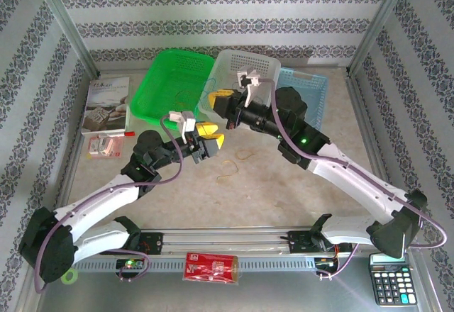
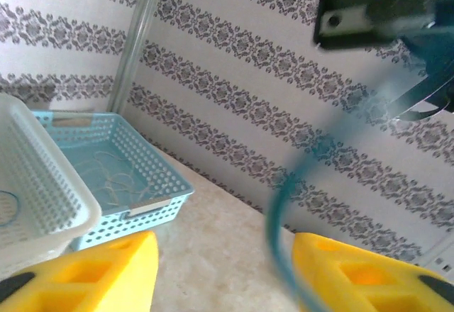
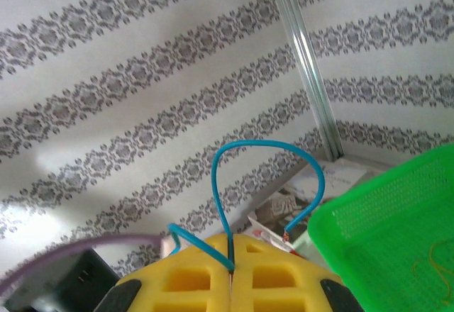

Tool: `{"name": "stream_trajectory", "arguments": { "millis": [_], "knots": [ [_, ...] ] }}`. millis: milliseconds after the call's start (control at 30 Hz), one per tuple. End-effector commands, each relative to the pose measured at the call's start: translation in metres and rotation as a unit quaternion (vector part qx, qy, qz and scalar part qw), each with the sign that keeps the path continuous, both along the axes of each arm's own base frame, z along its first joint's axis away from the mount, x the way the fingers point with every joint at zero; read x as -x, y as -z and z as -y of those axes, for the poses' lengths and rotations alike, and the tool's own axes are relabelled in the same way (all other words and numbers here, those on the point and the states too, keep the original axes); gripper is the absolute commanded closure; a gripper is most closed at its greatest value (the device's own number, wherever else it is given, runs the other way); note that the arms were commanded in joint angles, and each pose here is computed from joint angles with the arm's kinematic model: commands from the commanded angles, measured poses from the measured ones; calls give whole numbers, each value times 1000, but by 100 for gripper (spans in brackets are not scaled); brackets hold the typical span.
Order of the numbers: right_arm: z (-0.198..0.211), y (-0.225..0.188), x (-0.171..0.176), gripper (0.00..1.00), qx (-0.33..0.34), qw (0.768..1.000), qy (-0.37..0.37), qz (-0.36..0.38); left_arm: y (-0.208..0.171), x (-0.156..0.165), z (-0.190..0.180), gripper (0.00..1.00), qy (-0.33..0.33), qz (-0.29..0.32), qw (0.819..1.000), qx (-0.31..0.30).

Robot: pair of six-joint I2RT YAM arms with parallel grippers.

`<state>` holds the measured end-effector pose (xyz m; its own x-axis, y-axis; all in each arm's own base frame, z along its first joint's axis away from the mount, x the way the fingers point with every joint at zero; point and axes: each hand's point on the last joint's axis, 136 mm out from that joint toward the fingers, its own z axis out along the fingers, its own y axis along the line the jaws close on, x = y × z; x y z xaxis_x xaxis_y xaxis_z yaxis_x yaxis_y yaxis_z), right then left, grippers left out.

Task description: Untangle the cables

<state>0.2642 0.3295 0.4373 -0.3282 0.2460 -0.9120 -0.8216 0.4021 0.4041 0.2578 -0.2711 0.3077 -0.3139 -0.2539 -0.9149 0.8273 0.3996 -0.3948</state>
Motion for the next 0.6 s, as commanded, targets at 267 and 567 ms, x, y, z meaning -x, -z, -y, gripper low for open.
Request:
{"name": "stream_trajectory", "arguments": {
  "millis": [267, 567],
  "knots": [
    [10, -62, 1, 100, -55, 997, 17, 56, 1, -5, 10, 63, 31, -9, 999, 39],
    [20, -76, -6, 100, -83, 995, 26, 55, 17, -11, 13, 75, 28, -25, 999, 33]
  ]
}}
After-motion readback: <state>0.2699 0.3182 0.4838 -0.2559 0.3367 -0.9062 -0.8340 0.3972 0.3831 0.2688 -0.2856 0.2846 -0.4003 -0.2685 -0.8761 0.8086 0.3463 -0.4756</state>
